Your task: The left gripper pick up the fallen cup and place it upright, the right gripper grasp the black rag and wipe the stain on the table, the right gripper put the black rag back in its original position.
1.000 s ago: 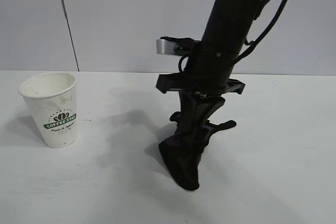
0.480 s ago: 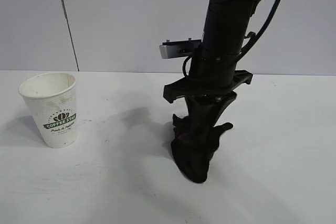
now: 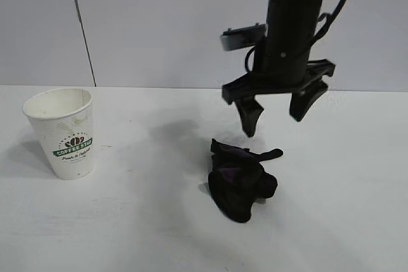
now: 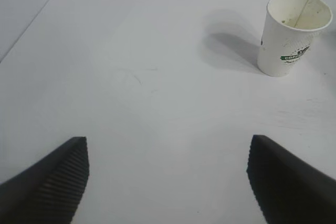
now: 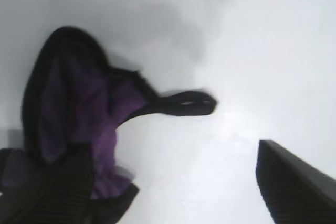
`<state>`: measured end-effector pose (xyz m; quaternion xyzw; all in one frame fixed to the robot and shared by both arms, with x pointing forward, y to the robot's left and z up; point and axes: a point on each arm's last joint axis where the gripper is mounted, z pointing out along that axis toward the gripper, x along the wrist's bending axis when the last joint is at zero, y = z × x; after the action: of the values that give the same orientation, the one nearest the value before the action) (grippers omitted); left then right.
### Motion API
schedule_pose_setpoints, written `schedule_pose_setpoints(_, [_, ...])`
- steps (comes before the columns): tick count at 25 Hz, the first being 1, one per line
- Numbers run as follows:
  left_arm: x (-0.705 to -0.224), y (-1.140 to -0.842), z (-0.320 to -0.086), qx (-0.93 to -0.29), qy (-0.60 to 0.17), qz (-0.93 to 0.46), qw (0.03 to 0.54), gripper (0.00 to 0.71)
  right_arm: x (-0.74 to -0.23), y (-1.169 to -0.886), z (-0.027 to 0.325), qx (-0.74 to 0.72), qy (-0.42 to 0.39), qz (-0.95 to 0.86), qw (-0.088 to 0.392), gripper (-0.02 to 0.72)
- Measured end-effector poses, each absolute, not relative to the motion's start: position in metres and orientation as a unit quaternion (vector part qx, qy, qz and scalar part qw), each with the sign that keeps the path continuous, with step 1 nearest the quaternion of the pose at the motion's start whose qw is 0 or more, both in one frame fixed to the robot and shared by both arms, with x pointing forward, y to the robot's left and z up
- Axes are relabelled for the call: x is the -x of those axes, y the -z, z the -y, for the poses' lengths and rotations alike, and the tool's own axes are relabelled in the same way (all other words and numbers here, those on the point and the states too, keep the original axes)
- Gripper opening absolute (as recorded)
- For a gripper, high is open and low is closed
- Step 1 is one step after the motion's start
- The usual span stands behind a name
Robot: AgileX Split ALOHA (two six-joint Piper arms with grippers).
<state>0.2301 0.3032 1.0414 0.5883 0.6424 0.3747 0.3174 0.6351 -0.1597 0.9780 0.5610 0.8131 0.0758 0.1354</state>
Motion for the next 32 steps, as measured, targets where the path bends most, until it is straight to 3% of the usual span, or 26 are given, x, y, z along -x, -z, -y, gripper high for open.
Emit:
schedule_pose_setpoints(8, [-0.23, -1.042, -0.303, -0.588, -0.375, -0.642, 0.318, 0.594, -0.629, -1.069, 0.306, -0.681, -0.116, -0.687, 0.224, 0.577])
schedule_pose_setpoints(13, [-0.23, -1.042, -0.303, -0.588, -0.375, -0.642, 0.318, 0.594, -0.575, -1.133, 0.403, -0.75, -0.122, -0.582, 0.29, 0.577])
schedule_pose_setpoints(16, [-0.23, -1.042, -0.303, -0.588, -0.375, -0.642, 0.318, 0.594, -0.532, -1.171, 0.431, -0.769, -0.146, -0.527, 0.331, 0.577])
schedule_pose_setpoints(20, [-0.23, -1.042, -0.303, -0.588, -0.375, -0.642, 0.318, 0.594, -0.476, -1.226, 0.416, -0.745, -0.212, -0.5, 0.388, 0.577])
schedule_pose_setpoints(26, [-0.23, -1.042, -0.303, -0.588, -0.375, -0.642, 0.318, 0.594, -0.369, -1.294, 0.328, -0.605, -0.356, -0.549, 0.452, 0.571])
schedule_pose_setpoints(29, [-0.23, -1.042, -0.303, -0.588, -0.375, -0.642, 0.318, 0.594, -0.303, -1.303, 0.298, -0.537, -0.396, -0.573, 0.476, 0.568])
schedule_pose_setpoints(32, [-0.23, -1.042, -0.303, -0.588, -0.375, -0.642, 0.318, 0.594, -0.244, -1.286, 0.283, -0.504, -0.414, -0.577, 0.492, 0.568])
